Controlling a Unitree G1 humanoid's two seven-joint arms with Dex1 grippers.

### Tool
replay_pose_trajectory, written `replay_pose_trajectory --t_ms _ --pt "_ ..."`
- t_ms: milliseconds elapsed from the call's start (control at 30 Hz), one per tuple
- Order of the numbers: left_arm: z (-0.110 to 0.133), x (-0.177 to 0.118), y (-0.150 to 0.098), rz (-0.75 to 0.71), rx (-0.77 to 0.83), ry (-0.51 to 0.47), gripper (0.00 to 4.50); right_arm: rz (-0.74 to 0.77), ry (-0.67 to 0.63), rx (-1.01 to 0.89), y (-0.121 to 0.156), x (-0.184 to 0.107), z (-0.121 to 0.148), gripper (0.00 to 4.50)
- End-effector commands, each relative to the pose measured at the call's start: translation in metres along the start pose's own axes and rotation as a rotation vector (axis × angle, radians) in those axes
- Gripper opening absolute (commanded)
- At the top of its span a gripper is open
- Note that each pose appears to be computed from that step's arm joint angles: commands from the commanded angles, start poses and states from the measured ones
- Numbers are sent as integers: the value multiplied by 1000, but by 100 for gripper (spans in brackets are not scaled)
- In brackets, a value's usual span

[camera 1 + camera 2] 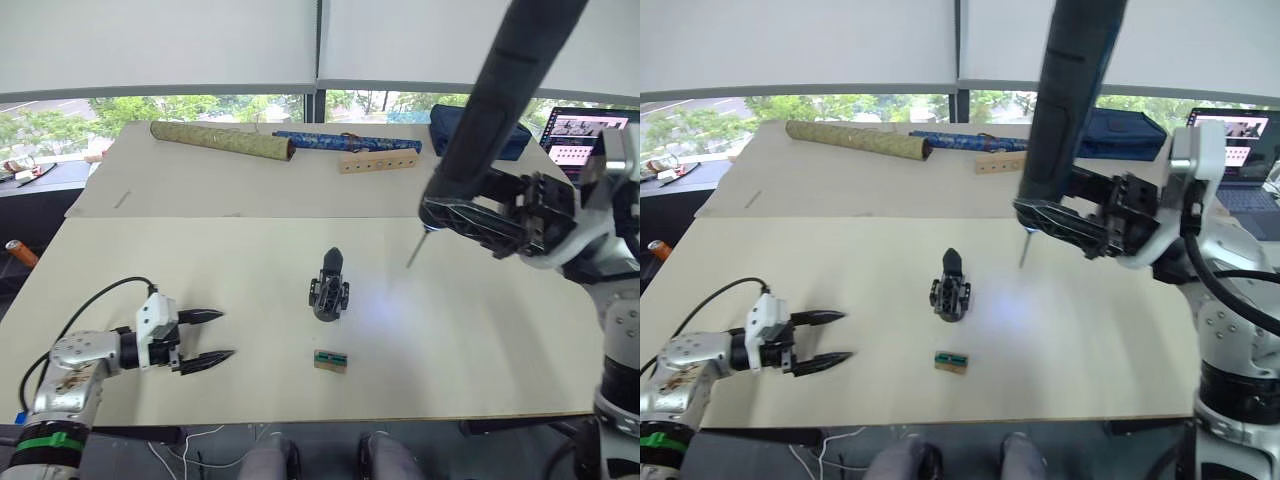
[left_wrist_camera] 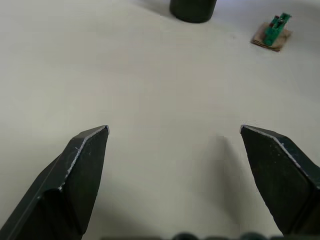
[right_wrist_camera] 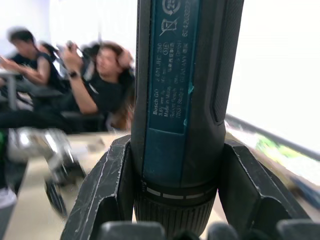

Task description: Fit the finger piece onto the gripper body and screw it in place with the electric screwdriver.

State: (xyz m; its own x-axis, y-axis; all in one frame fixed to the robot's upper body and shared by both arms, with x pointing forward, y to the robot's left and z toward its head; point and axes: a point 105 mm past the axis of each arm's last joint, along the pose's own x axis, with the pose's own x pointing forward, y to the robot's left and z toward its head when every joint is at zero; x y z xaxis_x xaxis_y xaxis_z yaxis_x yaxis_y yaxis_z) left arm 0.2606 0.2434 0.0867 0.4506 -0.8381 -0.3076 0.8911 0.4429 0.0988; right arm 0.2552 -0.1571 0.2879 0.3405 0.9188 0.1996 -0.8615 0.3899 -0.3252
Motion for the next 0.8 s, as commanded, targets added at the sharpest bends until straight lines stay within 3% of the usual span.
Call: replay_pose_trajectory --t_ms 33,133,267,467,600,800 --pt "8 -24 -1 11 69 4 445 -9 95 -135 3 -33 5 193" --pt "5 -34 -3 20 76 19 445 -69 118 -132 1 -48 -2 193" --pt "14 -19 -10 -7 108 -29 445 -80 90 -119 9 -44 -11 193" --pt "23 5 -33 -116 93 -53 445 -21 -13 -124 27 -14 0 193" --pt "23 20 -52 -201 118 -41 445 92 -78 -74 54 11 4 193" --pt "25 45 -63 -249 147 -47 445 195 -83 -18 71 25 -10 193"
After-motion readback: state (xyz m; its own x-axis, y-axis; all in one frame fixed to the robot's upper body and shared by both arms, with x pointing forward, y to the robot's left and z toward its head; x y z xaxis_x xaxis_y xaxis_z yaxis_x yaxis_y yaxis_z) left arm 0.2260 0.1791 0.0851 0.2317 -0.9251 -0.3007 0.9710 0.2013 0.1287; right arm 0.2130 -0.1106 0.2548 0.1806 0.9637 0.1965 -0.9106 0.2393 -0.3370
